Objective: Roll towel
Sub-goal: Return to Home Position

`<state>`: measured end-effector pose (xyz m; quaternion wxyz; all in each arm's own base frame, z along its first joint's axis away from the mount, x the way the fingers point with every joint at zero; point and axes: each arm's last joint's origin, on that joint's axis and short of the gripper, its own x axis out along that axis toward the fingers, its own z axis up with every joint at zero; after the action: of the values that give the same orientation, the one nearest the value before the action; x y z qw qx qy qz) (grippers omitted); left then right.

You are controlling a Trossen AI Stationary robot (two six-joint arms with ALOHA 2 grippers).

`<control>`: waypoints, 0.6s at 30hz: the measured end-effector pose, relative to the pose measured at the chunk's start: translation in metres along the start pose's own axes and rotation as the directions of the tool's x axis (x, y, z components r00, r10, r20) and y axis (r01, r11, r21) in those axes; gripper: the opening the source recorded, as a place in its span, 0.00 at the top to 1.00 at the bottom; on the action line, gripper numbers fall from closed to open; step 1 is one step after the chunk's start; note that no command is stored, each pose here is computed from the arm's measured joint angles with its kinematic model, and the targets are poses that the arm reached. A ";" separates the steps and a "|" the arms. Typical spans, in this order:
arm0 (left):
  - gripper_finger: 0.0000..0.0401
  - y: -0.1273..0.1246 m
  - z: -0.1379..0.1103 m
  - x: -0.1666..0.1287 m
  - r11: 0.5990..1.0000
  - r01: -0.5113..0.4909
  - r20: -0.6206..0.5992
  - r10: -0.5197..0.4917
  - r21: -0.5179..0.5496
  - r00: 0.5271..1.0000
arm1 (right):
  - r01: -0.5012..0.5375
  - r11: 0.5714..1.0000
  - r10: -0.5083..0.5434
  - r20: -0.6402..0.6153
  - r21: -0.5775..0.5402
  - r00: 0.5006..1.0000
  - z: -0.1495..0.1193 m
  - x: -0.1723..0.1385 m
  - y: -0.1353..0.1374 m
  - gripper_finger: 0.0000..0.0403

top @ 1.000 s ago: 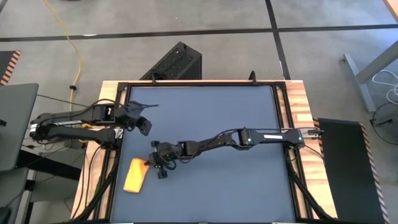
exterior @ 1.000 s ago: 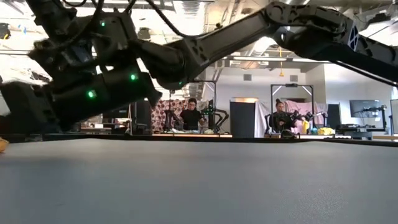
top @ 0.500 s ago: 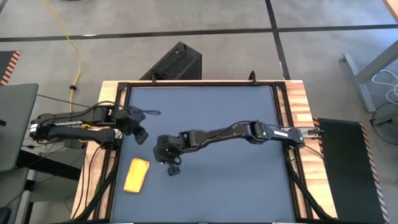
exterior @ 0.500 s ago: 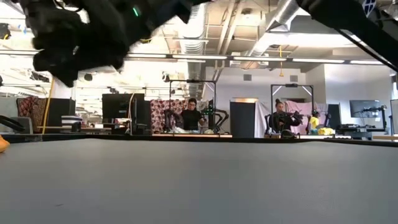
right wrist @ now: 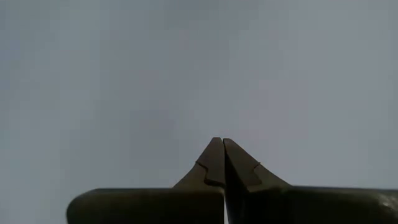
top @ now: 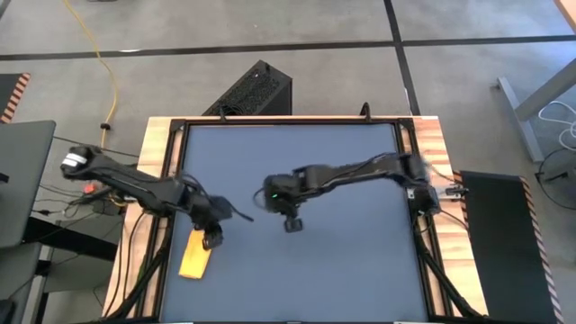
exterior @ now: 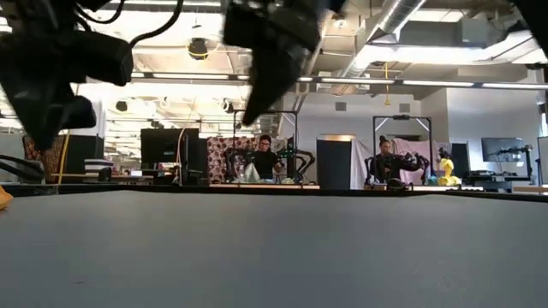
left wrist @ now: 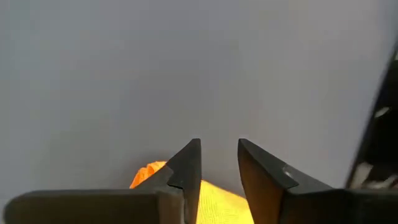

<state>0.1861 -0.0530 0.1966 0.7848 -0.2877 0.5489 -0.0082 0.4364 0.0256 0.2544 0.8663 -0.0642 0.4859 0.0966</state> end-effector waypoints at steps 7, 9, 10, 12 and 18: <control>0.89 -0.014 -0.002 0.044 0.985 -0.125 -0.216 0.148 0.114 0.965 | 0.029 0.980 -0.087 0.289 0.198 0.953 -0.057 -0.052 0.001 0.96; 0.92 -0.015 0.002 0.054 0.981 -0.144 -0.224 0.170 0.126 0.960 | 0.028 0.974 -0.099 0.315 0.224 0.944 -0.071 -0.052 0.006 0.96; 0.94 -0.016 0.004 0.059 0.981 -0.147 -0.228 0.173 0.128 0.958 | 0.022 0.972 -0.098 0.317 0.234 0.943 -0.079 -0.055 0.009 0.96; 0.96 -0.018 0.009 0.066 0.980 -0.144 -0.231 0.174 0.139 0.957 | 0.023 0.968 -0.122 0.387 0.250 0.914 -0.083 -0.071 0.015 0.96; 1.00 -0.018 0.013 0.078 0.962 -0.193 -0.325 0.248 0.192 0.913 | 0.073 0.964 -0.166 0.367 0.254 0.915 -0.098 -0.078 0.027 0.96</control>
<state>0.2336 -0.0881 0.1407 0.6920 -0.1554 0.7048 -0.0127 0.3099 0.0234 0.2695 0.9505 0.0293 0.3094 -0.0045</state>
